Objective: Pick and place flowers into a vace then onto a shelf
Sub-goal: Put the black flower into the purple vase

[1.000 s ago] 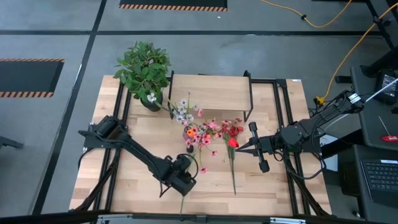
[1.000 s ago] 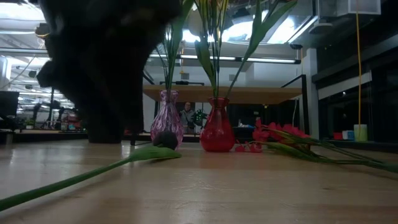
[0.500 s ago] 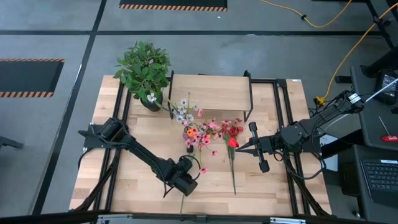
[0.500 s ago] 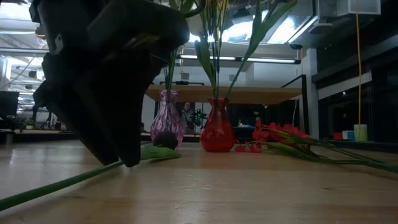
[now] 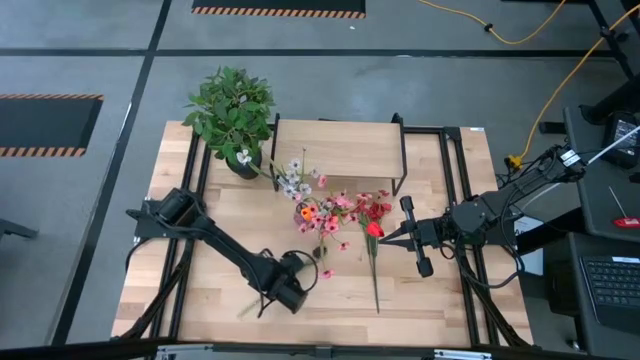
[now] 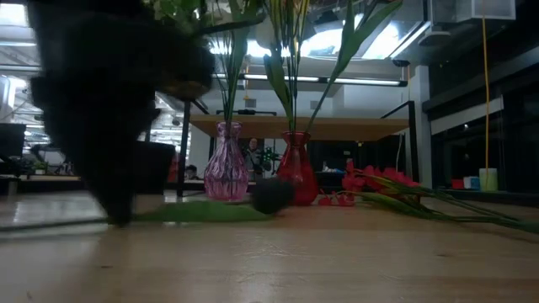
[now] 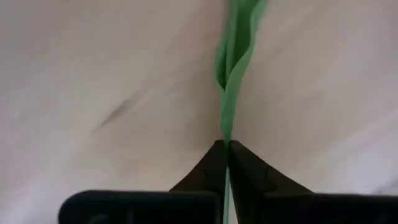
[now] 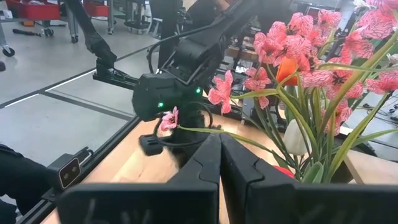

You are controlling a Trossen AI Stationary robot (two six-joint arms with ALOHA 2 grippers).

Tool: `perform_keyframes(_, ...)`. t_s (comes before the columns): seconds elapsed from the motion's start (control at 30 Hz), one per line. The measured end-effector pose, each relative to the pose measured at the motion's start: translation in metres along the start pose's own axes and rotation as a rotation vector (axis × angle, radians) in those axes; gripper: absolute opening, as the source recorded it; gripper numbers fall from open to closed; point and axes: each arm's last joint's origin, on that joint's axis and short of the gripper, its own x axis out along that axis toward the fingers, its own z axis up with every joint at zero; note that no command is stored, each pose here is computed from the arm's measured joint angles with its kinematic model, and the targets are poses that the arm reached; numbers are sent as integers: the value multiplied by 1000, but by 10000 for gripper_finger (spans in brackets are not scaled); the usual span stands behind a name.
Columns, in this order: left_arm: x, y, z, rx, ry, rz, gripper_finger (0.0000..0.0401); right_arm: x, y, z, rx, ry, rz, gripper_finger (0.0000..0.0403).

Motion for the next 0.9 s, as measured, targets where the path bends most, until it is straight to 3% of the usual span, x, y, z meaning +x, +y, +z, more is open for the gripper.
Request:
perform_keyframes(0.2,-28,13,-4,41,-31,52,5,0,0,0,0,0,0,7)
perform_keyframes(0.57,-94,33,-29,147,-194,7,4,0,0,0,0,0,0,7)
perform_keyframes(0.73,-104,44,-39,219,-216,-24,4,0,0,0,0,0,0,7)
perform_keyframes(0.9,-99,51,-55,309,-265,-123,4,0,0,1,2,-7,-1,7)
